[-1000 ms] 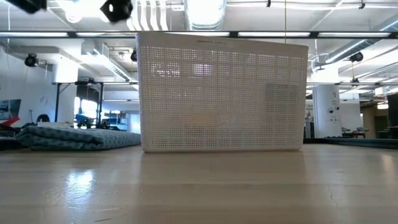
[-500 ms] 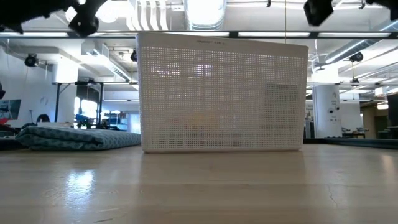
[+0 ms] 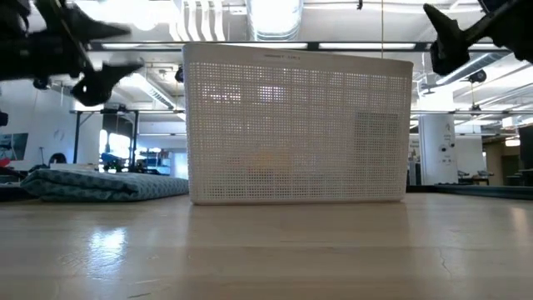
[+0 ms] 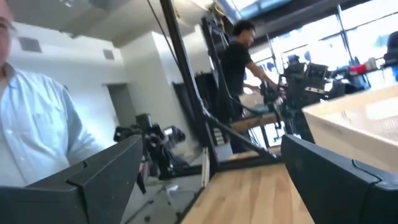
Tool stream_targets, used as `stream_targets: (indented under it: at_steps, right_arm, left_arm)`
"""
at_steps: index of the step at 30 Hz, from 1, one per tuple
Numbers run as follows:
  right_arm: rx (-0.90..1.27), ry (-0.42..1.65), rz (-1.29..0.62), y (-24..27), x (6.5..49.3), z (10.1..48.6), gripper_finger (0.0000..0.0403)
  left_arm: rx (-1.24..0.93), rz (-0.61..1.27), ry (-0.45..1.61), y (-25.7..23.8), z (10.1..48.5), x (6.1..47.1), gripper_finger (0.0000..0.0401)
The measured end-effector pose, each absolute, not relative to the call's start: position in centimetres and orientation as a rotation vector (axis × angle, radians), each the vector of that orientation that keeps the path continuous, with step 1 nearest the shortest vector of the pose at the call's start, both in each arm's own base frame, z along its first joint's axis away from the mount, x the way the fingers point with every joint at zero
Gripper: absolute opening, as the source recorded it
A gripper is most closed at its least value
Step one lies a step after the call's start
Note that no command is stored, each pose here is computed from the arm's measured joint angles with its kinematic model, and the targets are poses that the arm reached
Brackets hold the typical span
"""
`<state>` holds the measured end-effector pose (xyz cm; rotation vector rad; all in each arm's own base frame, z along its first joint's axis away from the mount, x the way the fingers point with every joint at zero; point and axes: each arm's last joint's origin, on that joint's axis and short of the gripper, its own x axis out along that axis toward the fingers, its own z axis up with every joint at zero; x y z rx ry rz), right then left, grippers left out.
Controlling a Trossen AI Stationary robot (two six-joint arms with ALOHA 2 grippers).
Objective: Pick & place medical supplies in basket/bin
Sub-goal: Return to Home Position
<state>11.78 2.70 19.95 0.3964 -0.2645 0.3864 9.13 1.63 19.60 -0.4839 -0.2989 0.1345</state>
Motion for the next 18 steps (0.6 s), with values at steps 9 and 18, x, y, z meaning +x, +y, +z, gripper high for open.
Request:
stream_targets:
  at_steps: [9,18]
  right_arm:
    - [0.358,-0.038,0.330,2.7,12.0,17.7,0.0370]
    - [0.348,0.175,0.292,2.7,12.0,15.7,0.0370]
  left_arm:
    - [-0.506,0.235,-0.111,1.9,18.2,9.7,0.0269]
    - [-0.513,0.273,0.045,2.1,16.6,10.7,0.0269]
